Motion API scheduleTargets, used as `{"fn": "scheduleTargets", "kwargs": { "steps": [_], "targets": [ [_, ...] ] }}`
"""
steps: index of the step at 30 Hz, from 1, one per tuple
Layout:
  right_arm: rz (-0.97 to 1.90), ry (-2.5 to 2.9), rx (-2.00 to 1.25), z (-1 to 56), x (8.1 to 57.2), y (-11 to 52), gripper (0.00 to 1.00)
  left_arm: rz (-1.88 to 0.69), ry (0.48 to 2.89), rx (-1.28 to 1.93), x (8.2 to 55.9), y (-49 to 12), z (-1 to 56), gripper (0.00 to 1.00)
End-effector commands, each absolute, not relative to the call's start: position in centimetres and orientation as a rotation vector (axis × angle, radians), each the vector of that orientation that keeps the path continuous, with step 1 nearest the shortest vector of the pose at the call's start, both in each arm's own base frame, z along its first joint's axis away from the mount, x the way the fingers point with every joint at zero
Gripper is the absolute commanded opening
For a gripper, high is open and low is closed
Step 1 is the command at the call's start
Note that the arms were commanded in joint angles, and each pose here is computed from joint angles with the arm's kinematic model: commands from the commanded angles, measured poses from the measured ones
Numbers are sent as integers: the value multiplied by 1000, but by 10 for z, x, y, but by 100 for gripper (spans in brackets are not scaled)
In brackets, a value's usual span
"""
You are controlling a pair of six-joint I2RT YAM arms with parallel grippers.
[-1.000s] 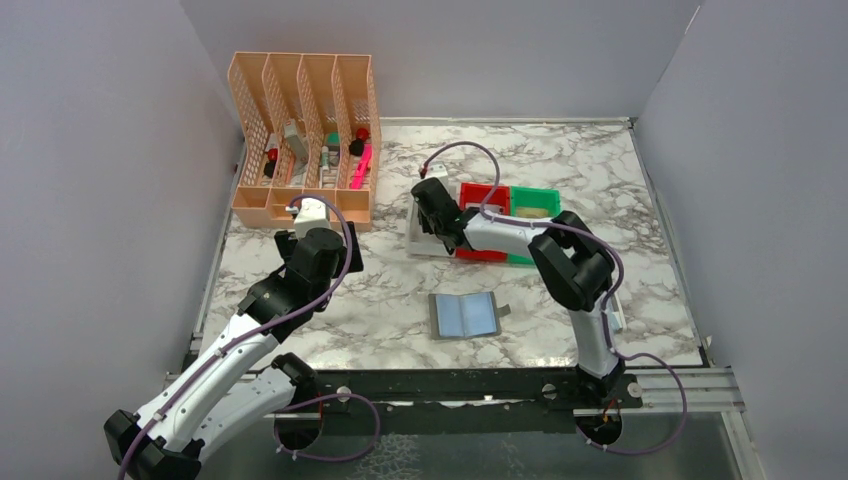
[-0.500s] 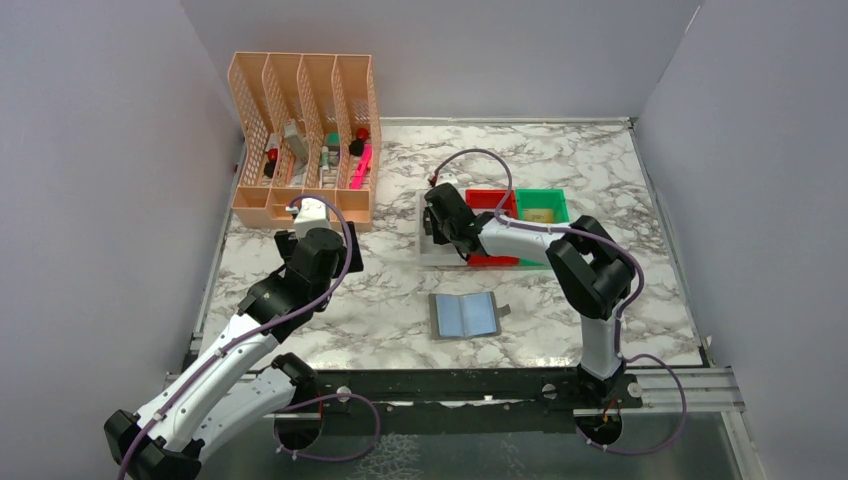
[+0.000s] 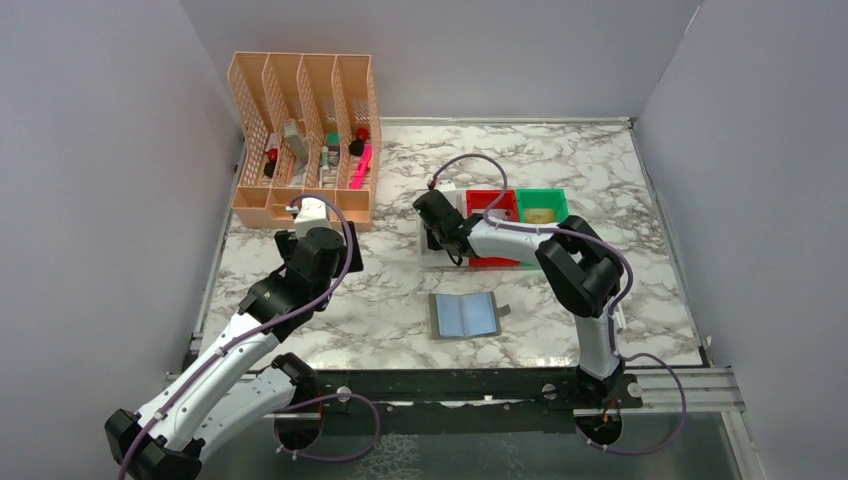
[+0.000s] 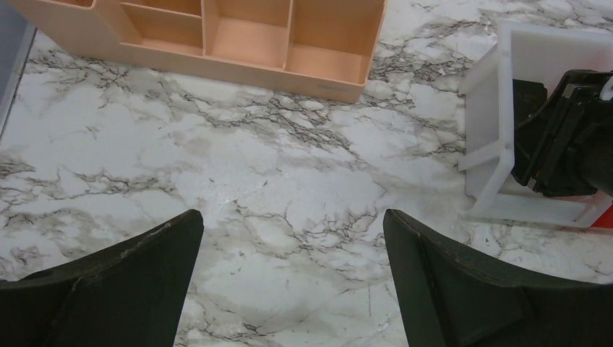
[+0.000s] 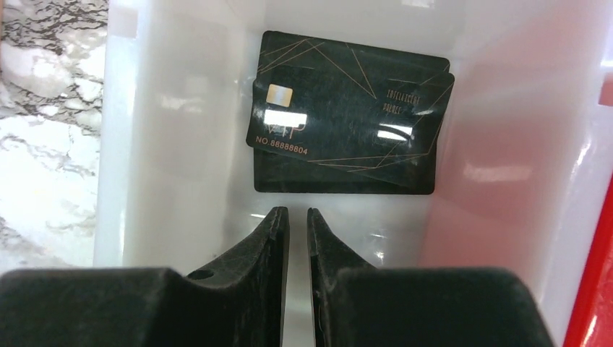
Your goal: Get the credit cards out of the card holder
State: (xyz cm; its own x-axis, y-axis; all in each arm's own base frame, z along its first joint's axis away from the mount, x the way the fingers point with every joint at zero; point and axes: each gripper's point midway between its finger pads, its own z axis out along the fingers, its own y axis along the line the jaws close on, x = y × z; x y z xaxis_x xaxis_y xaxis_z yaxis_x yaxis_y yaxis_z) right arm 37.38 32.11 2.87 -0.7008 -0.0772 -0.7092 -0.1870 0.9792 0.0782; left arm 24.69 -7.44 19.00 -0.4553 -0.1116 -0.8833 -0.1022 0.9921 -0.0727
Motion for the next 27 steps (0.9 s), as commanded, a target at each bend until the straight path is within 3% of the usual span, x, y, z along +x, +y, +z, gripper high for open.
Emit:
{"fn": "scheduleTargets", "kwargs": {
  "steps": [1,11,18,27],
  "targets": [
    [18,2363,-147,15,377,308,20,11,2046,-158,248,-70,188,99],
    [-84,2333,-121,1,394,306,23,10,2046,-159,248,-70,188,99],
    [7,2337,-144,5,388,314,27,9,2045,-159,248,-70,188,99],
    [285,2194,-216,111,380,335,32,8,2051,-155,248,-71,187,99]
  ]
}}
